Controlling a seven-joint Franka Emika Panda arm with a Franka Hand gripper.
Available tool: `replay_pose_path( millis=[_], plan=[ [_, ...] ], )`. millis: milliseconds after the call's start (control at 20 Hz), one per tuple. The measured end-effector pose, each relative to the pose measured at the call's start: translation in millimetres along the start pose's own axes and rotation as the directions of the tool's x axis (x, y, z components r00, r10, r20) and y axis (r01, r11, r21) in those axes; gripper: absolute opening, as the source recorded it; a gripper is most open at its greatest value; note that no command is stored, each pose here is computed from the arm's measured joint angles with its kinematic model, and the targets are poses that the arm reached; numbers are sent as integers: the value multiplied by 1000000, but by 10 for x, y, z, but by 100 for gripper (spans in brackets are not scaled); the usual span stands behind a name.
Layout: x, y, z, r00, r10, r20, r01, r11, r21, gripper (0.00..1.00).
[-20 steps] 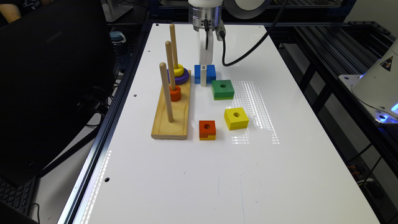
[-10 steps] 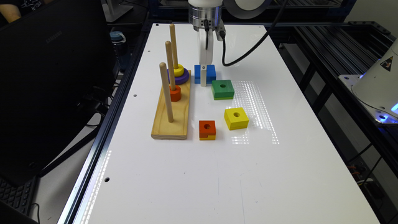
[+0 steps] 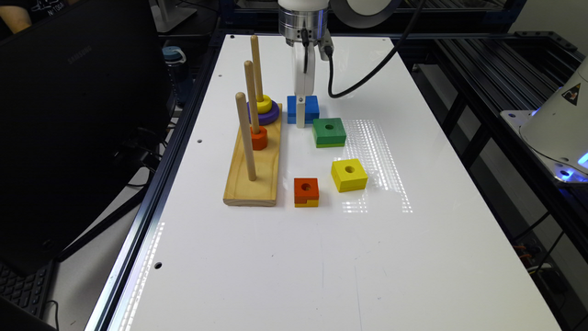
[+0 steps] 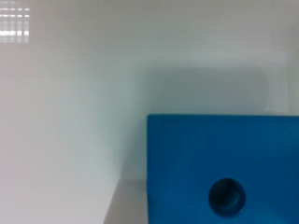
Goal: Pick up blue block.
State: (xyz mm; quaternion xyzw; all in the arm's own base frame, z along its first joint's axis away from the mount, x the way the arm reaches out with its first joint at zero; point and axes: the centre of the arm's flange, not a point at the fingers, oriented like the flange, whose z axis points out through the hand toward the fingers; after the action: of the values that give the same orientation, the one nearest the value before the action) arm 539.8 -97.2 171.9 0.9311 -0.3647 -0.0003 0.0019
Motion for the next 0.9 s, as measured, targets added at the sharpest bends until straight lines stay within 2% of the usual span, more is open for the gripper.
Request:
replay_pose_path(
  millis=[600, 750, 900],
  plan=[
    [1, 1, -1, 1000000, 169, -76, -169, 1000000, 323, 0],
    [8, -3, -31, 999990, 119, -4519, -109, 999998, 2230, 0],
    [14, -9, -119, 999959, -447, -9062, 456, 999999, 1029, 0]
  ],
)
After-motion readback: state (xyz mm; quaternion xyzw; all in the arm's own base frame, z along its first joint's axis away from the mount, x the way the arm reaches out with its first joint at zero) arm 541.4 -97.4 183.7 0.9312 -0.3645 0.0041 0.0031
